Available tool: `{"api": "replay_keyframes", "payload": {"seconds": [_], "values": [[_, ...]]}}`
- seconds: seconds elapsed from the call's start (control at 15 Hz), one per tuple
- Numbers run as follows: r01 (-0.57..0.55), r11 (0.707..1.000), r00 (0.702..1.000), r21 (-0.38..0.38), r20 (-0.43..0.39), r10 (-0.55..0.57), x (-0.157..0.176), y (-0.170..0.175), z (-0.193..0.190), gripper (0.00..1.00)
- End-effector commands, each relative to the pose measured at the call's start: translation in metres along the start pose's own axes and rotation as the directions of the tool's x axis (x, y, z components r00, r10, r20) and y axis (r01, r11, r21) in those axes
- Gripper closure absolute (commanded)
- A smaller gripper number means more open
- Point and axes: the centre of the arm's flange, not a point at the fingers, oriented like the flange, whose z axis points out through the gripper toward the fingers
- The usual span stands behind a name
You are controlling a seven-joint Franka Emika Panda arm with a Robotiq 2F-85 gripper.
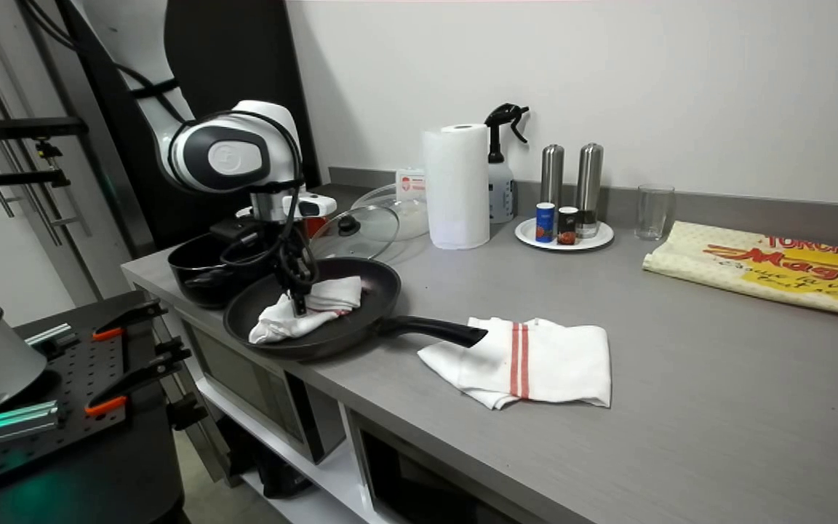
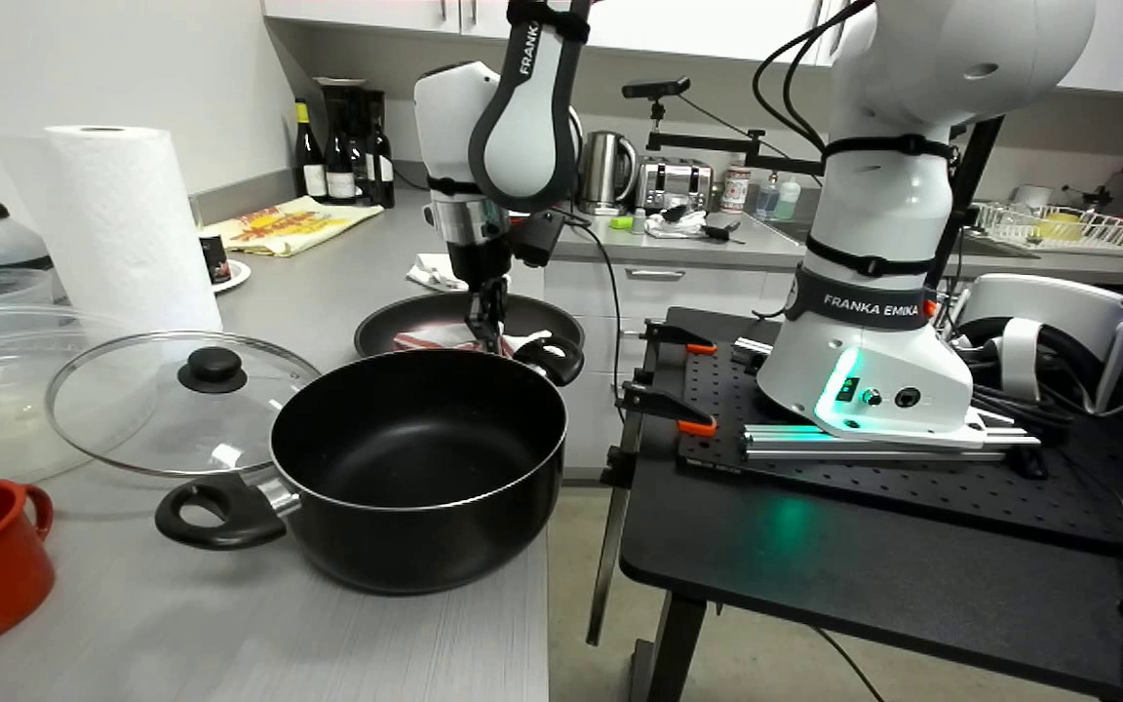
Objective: Use the towel to clean the pan
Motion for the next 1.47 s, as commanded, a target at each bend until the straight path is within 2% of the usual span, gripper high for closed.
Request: {"api": "replay_keyframes", "payload": {"seconds": [0.0,0.53,1.07,1.4], "values": [[-0.007,1.000,1.000,0.000,-0.008,0.007,0.010,-0.007,-0.003,0.97],[0.042,0.999,0.999,0.034,-0.014,-0.042,0.019,-0.028,-0.002,0.97],[0.146,0.982,0.989,0.120,-0.007,-0.146,0.010,-0.060,-0.006,0.97],[0.142,0.976,0.989,0.168,0.010,-0.145,-0.004,-0.047,-0.003,0.97]]}}
